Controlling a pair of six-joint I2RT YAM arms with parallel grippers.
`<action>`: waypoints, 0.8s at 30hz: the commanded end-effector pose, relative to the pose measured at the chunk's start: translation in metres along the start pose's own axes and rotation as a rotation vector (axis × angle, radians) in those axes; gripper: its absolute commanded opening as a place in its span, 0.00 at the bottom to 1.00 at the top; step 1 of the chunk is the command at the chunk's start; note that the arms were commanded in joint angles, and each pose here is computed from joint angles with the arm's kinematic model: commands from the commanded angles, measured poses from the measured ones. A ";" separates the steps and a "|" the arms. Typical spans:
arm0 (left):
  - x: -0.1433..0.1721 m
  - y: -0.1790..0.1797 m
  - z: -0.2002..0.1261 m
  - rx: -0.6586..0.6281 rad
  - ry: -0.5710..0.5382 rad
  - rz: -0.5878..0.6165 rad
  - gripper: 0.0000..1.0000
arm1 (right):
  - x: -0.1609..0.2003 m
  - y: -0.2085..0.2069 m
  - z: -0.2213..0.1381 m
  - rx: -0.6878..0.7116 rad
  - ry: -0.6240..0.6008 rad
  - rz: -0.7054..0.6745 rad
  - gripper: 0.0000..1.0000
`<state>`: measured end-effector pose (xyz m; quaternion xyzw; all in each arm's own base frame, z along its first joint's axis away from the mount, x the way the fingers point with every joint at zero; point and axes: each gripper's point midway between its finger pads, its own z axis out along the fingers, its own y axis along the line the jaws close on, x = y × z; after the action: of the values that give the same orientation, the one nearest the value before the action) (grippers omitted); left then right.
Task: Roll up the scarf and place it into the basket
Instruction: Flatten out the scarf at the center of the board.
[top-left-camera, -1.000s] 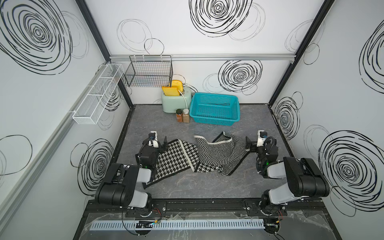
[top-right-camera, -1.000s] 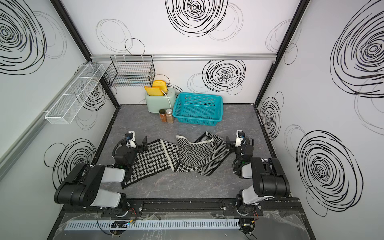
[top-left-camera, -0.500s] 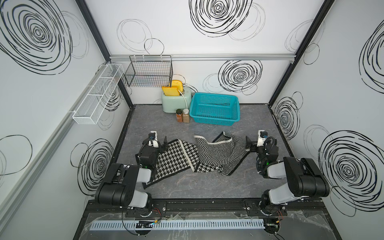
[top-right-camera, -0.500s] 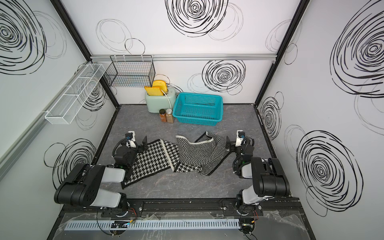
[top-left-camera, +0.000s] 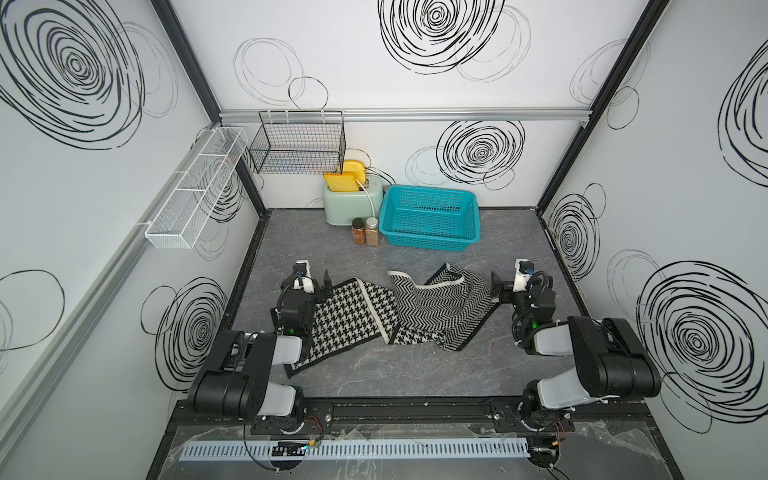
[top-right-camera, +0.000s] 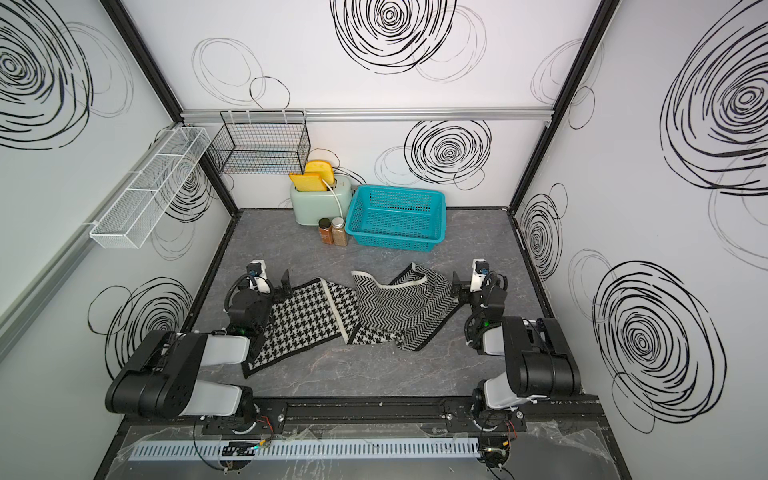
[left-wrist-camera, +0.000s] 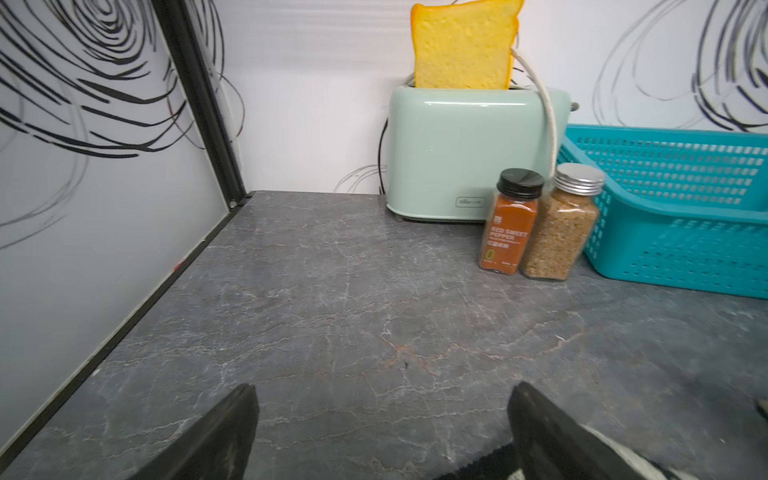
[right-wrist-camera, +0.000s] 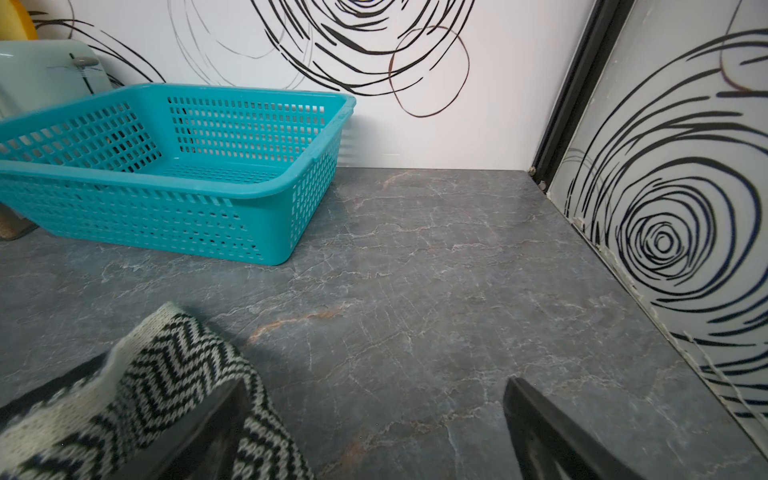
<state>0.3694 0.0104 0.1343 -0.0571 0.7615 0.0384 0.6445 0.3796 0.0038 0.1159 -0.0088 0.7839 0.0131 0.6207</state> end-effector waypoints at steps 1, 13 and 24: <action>-0.030 0.013 0.003 -0.090 -0.011 -0.059 0.98 | -0.015 -0.004 0.012 0.066 0.109 0.006 0.99; -0.024 -0.055 -0.033 0.185 0.476 -0.432 0.98 | -0.036 0.127 -0.043 -0.165 0.443 0.014 0.99; 0.012 -0.104 -0.082 0.375 0.667 -0.507 0.98 | 0.026 0.280 -0.106 -0.643 0.800 -0.020 0.99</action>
<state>0.3143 -0.0925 0.1445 -0.1267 0.8807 -0.2501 0.3819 0.2812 0.2713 0.1340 -0.2126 0.9021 0.2166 0.3067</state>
